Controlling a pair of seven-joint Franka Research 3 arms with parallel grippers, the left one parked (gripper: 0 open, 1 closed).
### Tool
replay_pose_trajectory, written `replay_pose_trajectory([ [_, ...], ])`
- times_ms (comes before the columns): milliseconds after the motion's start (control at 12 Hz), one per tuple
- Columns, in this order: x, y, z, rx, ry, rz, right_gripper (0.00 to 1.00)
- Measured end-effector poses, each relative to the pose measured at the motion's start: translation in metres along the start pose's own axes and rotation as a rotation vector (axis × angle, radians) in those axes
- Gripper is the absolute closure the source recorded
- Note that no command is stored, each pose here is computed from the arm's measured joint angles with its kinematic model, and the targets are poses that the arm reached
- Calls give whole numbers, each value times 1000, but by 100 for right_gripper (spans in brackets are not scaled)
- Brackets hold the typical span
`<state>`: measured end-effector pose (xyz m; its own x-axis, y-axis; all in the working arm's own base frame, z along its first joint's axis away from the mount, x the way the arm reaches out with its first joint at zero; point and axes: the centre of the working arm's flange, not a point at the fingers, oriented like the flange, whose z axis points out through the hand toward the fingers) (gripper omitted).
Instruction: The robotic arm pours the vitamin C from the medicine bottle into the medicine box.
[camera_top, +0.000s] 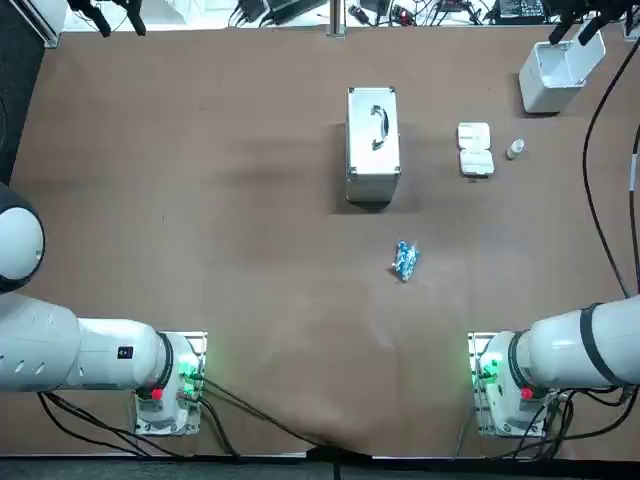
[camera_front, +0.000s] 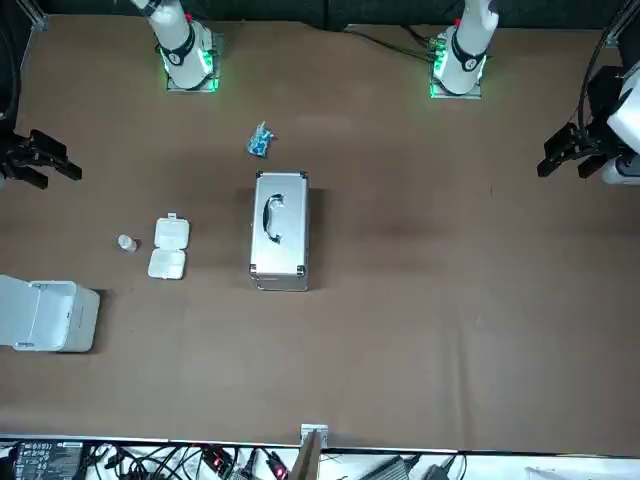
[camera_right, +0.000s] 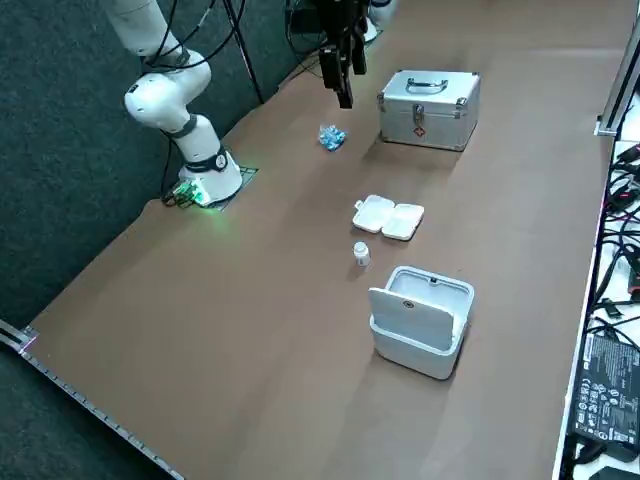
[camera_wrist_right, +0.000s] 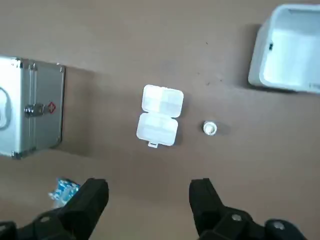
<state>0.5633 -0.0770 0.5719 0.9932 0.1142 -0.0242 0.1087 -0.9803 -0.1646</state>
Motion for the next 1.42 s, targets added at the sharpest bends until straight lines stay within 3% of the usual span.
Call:
replay_pose_trajectory([
  [333, 3, 17, 1, 14, 41, -226, 0],
  [750, 1, 42, 19, 105, 134, -420, 0],
  [1167, -19, 100, 58, 199, 300, -630, 0],
  [1417, -38, 131, 79, 253, 390, -673, 0],
])
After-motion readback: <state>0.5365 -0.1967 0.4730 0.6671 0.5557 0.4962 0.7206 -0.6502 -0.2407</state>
